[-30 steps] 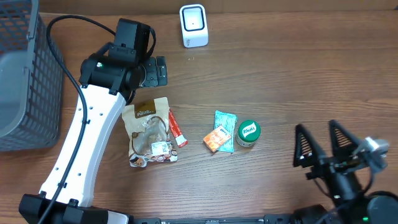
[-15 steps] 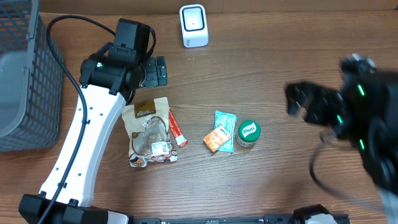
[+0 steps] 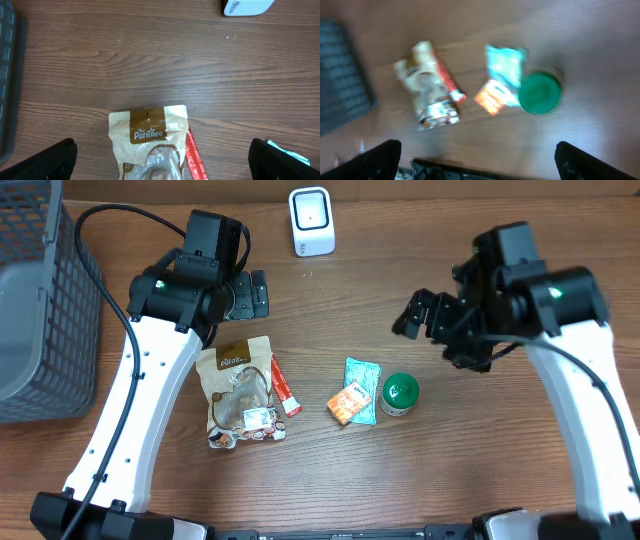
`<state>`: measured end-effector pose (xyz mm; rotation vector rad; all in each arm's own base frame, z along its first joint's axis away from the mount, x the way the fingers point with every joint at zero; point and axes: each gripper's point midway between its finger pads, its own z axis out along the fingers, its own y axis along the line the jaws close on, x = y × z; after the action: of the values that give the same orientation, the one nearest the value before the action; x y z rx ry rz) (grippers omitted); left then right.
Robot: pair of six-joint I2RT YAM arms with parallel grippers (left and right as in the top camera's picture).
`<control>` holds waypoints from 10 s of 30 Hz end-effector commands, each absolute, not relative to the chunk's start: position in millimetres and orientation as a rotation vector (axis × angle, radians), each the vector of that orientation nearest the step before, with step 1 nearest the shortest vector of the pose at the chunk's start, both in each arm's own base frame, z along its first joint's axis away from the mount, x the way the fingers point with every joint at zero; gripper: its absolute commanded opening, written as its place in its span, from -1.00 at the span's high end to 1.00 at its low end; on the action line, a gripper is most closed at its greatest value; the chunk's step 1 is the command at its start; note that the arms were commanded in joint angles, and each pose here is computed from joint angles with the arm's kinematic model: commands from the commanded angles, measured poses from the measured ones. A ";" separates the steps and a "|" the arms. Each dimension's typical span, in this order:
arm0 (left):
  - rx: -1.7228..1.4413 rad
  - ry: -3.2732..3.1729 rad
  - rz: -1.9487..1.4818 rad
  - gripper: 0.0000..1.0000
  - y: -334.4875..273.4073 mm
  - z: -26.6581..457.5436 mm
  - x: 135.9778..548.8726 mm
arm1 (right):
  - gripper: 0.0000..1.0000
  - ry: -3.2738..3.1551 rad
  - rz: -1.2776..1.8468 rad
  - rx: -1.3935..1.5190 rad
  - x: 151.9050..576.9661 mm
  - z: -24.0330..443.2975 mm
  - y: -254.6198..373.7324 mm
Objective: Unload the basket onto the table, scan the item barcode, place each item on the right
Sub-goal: 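Move the right gripper over the green-lidded jar, then lower the right gripper around the green-lidded jar, then close the right gripper on the jar and lift it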
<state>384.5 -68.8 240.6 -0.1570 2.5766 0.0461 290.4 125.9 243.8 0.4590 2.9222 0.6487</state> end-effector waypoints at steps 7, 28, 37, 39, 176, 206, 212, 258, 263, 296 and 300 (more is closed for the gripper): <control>-0.142 2.558 0.064 -0.99 -66.2 247.0 386.5 | -1.00 2.957 0.312 0.741 287.6 194.1 125.9; -0.142 2.558 0.064 -0.99 -66.2 247.1 386.4 | -1.00 2.953 0.264 1.011 274.1 85.6 122.0; -0.141 2.558 0.064 -1.00 -66.2 247.1 386.4 | -0.98 2.948 0.265 1.020 269.8 63.0 120.3; -0.141 2.558 0.064 -0.99 -66.2 247.1 386.4 | -0.83 2.956 0.258 1.015 267.5 60.7 119.5; -0.142 2.558 0.063 -1.00 -66.3 247.1 386.4 | -1.00 2.987 0.211 -0.109 289.7 74.5 120.8; -0.141 2.558 0.063 -0.99 -66.3 247.0 386.5 | -0.75 2.927 0.241 -0.072 303.9 77.4 126.3; -0.142 2.558 0.064 -0.99 -66.2 247.1 386.4 | -0.74 2.936 0.237 -0.072 301.9 71.1 125.5; -0.141 2.558 0.064 -1.00 -66.2 247.1 386.4 | -0.38 3.067 0.060 -0.059 289.0 18.3 107.0; -0.142 2.558 0.063 -1.00 -66.3 247.1 386.4 | -0.35 3.070 0.057 -0.060 288.2 18.2 106.5; -0.141 2.558 0.063 -1.00 -66.3 247.1 386.4 | -0.65 3.060 0.053 -0.060 290.6 18.2 106.6; -0.142 2.558 0.064 -0.99 -66.2 247.0 386.5 | -0.64 3.056 0.055 -0.060 291.7 18.3 106.9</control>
<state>384.5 -68.8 240.6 -0.1571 2.5765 0.0466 292.0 108.6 20.8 -0.0550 3.0564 0.0686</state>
